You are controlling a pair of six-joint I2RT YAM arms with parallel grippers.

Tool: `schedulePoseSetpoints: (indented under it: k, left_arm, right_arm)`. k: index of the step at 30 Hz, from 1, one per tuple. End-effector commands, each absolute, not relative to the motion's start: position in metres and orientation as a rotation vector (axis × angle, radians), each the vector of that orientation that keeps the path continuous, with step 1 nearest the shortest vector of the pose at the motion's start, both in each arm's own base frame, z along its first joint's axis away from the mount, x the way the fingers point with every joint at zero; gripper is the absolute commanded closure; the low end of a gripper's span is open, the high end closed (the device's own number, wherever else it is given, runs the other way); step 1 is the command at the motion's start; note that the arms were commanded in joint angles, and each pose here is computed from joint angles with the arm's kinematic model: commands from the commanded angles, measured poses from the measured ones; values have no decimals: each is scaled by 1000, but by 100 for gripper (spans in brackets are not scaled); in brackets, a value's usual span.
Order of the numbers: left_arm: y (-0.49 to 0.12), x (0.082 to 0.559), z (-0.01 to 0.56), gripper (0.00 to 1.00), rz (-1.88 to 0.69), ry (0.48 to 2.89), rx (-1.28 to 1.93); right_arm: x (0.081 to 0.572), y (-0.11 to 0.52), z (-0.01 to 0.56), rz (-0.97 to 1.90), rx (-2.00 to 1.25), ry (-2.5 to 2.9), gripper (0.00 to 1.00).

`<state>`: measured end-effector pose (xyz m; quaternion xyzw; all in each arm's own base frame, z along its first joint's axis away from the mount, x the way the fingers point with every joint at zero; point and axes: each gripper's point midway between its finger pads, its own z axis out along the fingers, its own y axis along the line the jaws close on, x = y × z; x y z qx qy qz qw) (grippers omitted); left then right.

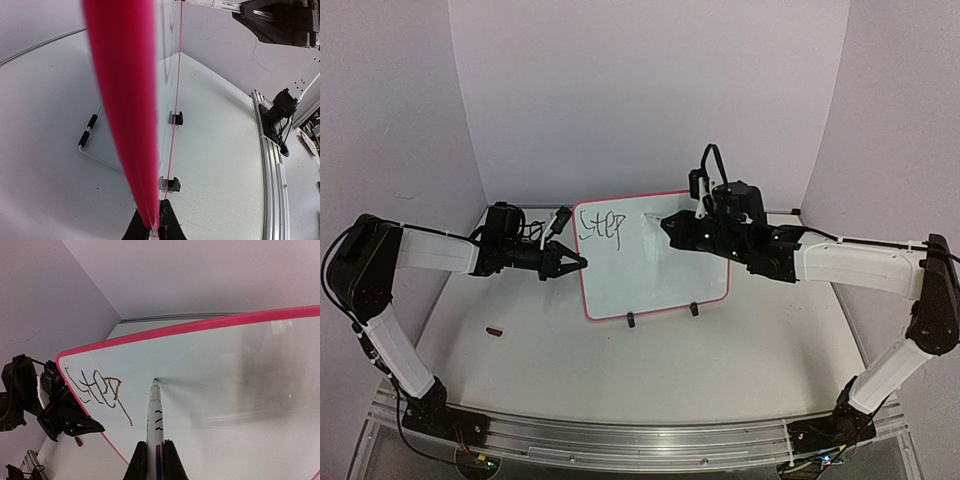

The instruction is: Write a sentence on the whiteboard

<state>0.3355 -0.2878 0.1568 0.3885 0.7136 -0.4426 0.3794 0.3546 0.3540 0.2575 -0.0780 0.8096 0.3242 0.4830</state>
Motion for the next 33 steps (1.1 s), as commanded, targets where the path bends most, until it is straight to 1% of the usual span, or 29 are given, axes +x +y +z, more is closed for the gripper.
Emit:
schedulePoseSetpoints:
  k: [1, 12, 18, 22, 27, 33]
  left_arm:
    - [-279, 346, 138, 100, -996, 1900, 966]
    - [-279, 346, 140, 100, -995, 1896, 965]
    - [-279, 346, 141, 100, -992, 1894, 964]
    - [-278, 346, 140, 100, -992, 1897, 963]
    - [-279, 346, 140, 100, -991, 1896, 965]
    - [-279, 347, 138, 100, -993, 1900, 965]
  right_arm:
    - [356, 352, 247, 787, -169, 2001, 100]
    - [349, 347, 228, 785, -155, 2051, 100]
    - [345, 347, 227, 804, -158, 2061, 100]
    - [341, 346, 240, 830, -158, 2037, 100]
    - [336, 347, 269, 884, -185, 1978, 100]
    - [342, 348, 293, 866, -198, 1913, 100]
